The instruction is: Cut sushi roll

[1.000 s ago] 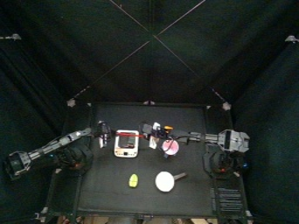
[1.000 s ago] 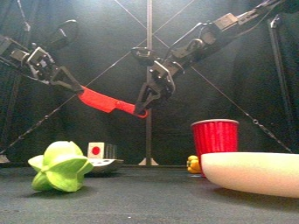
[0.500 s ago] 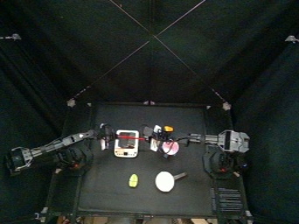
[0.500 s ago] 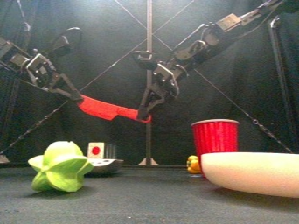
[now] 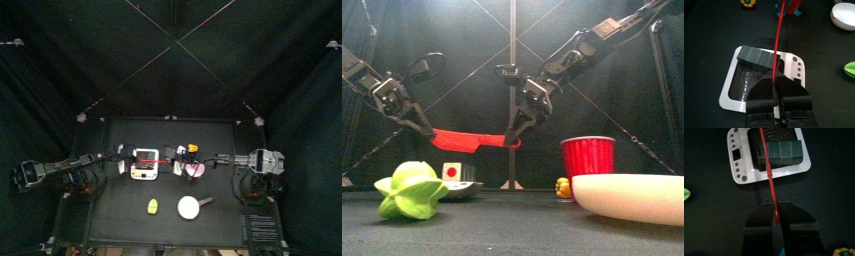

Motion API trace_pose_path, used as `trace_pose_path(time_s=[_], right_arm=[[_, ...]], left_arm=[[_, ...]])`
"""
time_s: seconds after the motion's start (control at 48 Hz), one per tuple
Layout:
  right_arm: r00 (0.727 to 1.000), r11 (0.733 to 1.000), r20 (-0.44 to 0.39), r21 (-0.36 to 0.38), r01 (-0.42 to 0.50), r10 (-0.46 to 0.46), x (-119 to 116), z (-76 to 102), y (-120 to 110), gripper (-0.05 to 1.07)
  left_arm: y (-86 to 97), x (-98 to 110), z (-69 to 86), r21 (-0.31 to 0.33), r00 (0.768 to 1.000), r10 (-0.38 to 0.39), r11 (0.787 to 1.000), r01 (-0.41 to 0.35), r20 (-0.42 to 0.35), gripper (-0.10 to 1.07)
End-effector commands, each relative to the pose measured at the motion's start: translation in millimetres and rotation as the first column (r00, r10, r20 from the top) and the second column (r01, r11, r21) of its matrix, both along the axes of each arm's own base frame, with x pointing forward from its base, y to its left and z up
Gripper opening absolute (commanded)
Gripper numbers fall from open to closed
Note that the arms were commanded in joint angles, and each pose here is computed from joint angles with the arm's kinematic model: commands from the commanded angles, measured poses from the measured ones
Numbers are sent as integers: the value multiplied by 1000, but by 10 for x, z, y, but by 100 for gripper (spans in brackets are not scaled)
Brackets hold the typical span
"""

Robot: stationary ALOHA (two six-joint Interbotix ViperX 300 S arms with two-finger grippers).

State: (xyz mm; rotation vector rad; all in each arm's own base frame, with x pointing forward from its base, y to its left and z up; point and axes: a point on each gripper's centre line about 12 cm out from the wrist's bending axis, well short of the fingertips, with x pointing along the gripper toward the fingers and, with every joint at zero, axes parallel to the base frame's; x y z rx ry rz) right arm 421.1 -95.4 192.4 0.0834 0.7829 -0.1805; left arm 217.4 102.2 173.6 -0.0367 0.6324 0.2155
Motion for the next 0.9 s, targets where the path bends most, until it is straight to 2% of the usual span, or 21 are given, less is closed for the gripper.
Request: trace_pose_path(time_s=[0.0, 0.188, 0.562, 0.875], right_arm=[[999, 1000, 36, -6, 1, -1, 11, 121, 3, 35], [998, 1000, 56, -10, 11, -11, 30, 149, -37, 35], [999, 999, 29, -2, 42, -42, 45, 11, -172, 35], [998, 999, 42, -7, 46, -45, 47, 34, -189, 35]], left_arm=[[100, 17, 55, 31, 999, 48, 998, -48, 6, 24], [199, 84, 85, 50, 998, 67, 996, -67, -1, 24], [555, 190, -124, 25, 986, 141, 990, -139, -92, 24], [609, 215, -130, 31, 985, 143, 990, -140, -99, 24]])
